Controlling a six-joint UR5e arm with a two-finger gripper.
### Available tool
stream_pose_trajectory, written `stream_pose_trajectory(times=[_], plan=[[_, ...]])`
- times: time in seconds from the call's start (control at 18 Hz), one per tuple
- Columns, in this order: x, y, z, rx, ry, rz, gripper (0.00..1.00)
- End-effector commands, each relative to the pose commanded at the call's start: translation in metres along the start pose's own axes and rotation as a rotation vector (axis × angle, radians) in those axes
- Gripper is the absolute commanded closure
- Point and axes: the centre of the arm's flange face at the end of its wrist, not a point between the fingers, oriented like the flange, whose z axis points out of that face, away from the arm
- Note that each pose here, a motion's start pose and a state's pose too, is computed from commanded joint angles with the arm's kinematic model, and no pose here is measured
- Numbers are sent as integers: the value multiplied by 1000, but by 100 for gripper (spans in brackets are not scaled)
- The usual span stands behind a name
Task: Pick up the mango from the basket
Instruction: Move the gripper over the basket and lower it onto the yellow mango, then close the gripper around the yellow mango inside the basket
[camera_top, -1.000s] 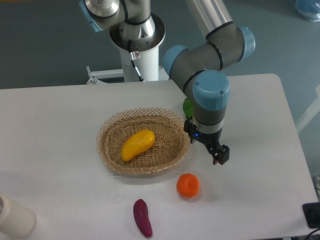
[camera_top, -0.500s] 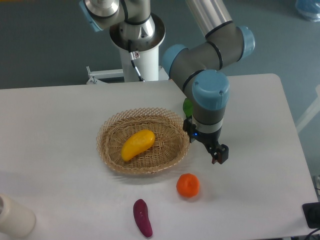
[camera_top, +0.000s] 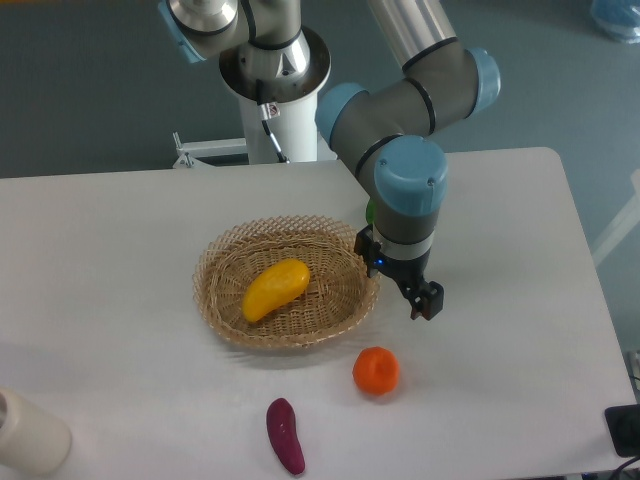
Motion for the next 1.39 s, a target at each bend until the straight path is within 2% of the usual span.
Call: stream_pose_trajectory(times=[0.17, 0.39, 0.67, 0.72, 1.06, 1.39], plan=[[22, -17, 11, -1, 26, -91, 0], [47, -43, 13, -8, 46, -61, 0], [91, -60, 22, -20, 83, -22, 0], [95, -66, 22, -23, 83, -37, 0], [116, -100, 37, -46, 92, -134, 0], [116, -104, 49, -56, 102, -166, 0]])
